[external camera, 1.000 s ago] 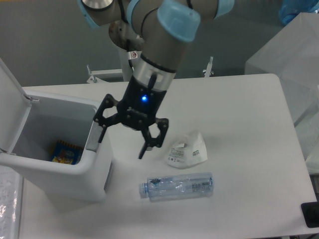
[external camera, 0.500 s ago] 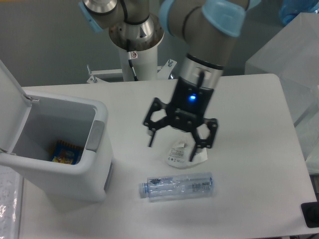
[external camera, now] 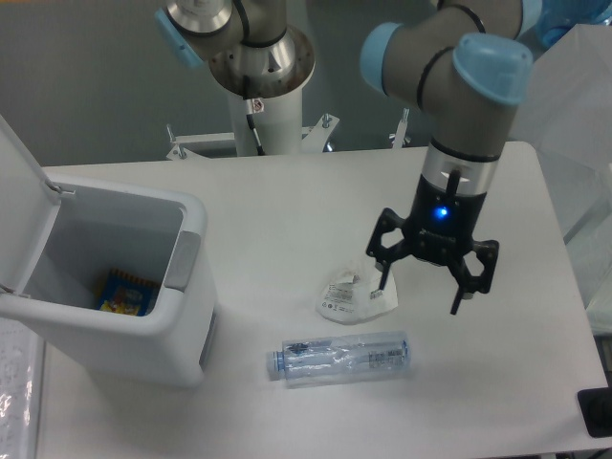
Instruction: Open the trash can
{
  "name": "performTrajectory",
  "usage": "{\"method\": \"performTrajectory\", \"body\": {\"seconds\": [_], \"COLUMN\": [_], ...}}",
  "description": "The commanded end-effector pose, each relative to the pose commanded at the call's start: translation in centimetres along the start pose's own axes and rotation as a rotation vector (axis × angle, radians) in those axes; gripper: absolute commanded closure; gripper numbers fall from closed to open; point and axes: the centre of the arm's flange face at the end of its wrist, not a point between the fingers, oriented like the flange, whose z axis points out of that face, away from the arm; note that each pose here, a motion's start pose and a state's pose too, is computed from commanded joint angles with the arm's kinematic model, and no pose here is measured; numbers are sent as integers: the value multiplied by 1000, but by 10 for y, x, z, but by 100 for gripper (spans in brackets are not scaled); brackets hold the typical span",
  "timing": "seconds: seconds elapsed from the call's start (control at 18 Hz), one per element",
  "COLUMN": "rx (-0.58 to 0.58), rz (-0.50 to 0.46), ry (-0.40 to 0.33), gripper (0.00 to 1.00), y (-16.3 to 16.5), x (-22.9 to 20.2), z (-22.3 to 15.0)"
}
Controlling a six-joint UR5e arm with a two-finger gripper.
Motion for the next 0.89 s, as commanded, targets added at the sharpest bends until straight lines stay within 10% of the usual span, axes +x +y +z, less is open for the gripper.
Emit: {"method": "performTrajectory", "body": {"seconds": [0.89], "rx": [-275], "rz": [311], "ry": [15], "gripper": [0], "y": [42], "x": [-22], "z": [30]}}
